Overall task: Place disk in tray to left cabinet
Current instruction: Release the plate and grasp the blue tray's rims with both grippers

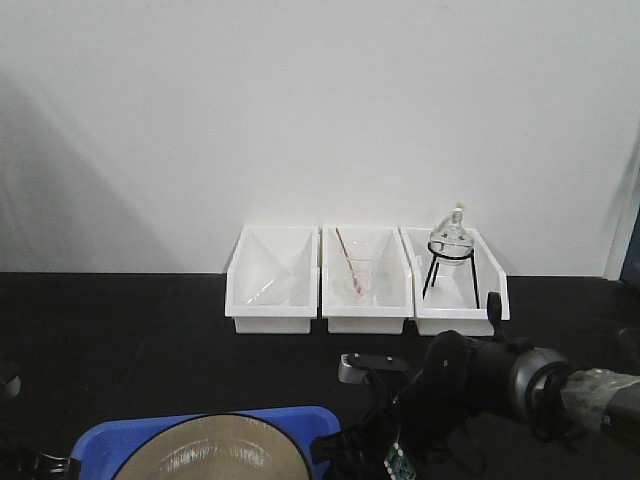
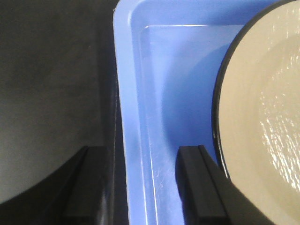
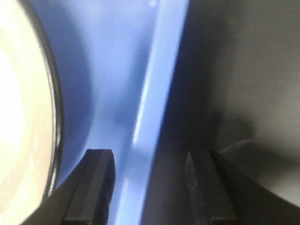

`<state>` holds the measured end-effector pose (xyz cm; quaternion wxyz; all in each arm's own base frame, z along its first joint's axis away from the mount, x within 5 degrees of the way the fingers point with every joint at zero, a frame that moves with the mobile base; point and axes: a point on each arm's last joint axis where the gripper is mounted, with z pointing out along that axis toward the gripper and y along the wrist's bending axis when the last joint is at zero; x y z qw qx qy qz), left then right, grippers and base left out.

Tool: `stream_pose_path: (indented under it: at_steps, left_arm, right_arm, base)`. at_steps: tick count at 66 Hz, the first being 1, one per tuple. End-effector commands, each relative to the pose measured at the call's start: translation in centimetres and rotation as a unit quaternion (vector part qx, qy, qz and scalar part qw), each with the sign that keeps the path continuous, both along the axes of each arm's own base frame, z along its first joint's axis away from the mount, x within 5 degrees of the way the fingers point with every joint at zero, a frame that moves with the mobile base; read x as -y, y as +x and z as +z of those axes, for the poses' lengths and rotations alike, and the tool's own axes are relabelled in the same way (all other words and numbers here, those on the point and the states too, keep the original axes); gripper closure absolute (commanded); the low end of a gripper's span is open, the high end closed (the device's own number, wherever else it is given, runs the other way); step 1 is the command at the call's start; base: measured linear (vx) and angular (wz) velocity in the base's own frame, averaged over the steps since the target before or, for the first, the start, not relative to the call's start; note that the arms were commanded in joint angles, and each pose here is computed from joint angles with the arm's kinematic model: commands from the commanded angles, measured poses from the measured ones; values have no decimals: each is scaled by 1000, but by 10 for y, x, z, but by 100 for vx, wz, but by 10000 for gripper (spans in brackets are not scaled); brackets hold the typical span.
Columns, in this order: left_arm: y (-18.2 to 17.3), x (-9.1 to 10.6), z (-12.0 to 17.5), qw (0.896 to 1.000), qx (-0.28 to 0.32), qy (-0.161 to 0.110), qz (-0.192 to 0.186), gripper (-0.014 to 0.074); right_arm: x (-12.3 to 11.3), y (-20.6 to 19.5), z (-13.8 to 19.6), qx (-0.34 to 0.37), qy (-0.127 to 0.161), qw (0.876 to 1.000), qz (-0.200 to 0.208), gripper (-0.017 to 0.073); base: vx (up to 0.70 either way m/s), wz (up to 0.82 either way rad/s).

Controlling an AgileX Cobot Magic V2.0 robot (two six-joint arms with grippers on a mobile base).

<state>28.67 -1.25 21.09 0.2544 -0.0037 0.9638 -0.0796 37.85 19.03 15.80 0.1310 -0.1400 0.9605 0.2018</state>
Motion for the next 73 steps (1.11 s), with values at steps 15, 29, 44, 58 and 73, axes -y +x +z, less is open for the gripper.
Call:
stream_pose_path:
  at_steps: [15,29,44,58,73]
  left_arm:
    - [13,0,8,999,47,-1,14,135]
    - [20,0,-9,1000,25,0,16,135]
    - [26,-1,-32,1000,-3,2,19,135]
    - [31,5,-49,1000,-21,-6,23,136]
    - [33,15,-60,999,-34,-11,17,166]
  right_arm:
    - [-13,3,15,34,22,999,2,151]
    - [-14,4,13,27,30,999,-4,164]
    - [-15,4,12,25,38,999,-11,163]
    - [-16,4,10,24,40,999,-4,163]
    - [-17,2,3,-1,39,999,0,214]
  base:
    - [0,0]
    - [0,0]
    - [0,0]
    - [0,0]
    - [0,0]
